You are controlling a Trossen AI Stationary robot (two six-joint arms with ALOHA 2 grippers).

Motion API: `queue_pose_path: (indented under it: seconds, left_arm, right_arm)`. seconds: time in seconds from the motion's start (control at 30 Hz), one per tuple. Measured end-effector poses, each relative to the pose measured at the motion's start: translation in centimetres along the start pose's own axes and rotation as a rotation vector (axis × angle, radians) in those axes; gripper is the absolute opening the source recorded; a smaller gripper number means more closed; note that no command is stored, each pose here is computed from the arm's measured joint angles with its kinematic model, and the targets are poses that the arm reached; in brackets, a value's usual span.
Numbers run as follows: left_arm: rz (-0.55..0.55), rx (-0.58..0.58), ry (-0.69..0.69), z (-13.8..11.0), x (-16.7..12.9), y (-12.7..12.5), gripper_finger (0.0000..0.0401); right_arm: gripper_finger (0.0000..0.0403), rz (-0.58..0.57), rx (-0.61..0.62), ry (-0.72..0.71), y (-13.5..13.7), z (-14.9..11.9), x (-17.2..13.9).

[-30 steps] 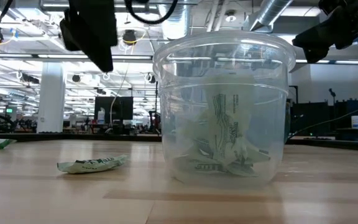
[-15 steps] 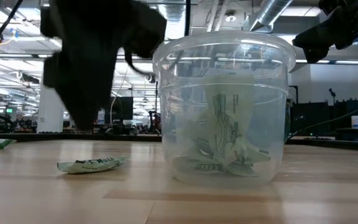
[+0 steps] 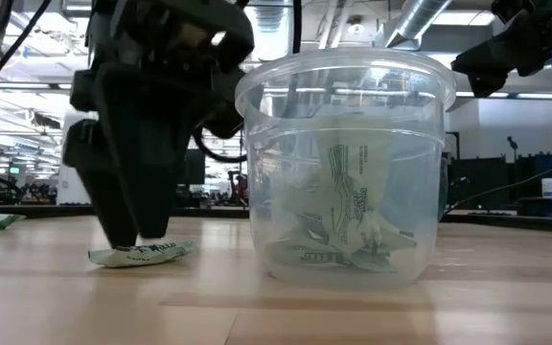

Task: Pick and place Stevia / Truvia into bins
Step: Put the stevia packet into the top transparent container

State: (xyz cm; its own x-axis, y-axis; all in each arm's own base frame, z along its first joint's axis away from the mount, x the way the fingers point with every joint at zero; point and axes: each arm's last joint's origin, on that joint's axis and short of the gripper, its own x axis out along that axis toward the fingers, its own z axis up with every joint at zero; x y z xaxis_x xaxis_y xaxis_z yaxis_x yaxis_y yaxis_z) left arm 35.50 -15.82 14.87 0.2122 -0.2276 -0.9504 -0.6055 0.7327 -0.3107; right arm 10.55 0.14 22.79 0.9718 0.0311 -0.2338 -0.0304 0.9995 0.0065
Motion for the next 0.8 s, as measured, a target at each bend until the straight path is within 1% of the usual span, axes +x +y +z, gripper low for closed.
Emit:
queue_pose_path:
  seconds: [0.2, 0.43, 0.57, 0.8]
  left_arm:
    - [0.026, -0.025, 0.014, 0.03, 0.69, 0.16, 0.0233]
    - [0.072, -0.060, -0.022, -0.02, 0.81, 0.44, 0.0233]
    - [0.107, -0.108, -0.045, -0.05, 0.82, 0.68, 0.0233]
    - [0.138, -0.112, -0.065, -0.06, 0.85, 0.92, 0.0233]
  right_arm:
    - [0.0059, 0.000, 0.000, 0.004, 0.00, -0.04, 0.00]
    - [0.0059, 0.000, 0.000, 0.012, 0.00, -0.12, 0.00]
    - [0.0059, 0.000, 0.000, 0.012, 0.00, -0.12, 0.00]
    - [0.0059, 0.000, 0.000, 0.012, 0.00, -0.12, 0.00]
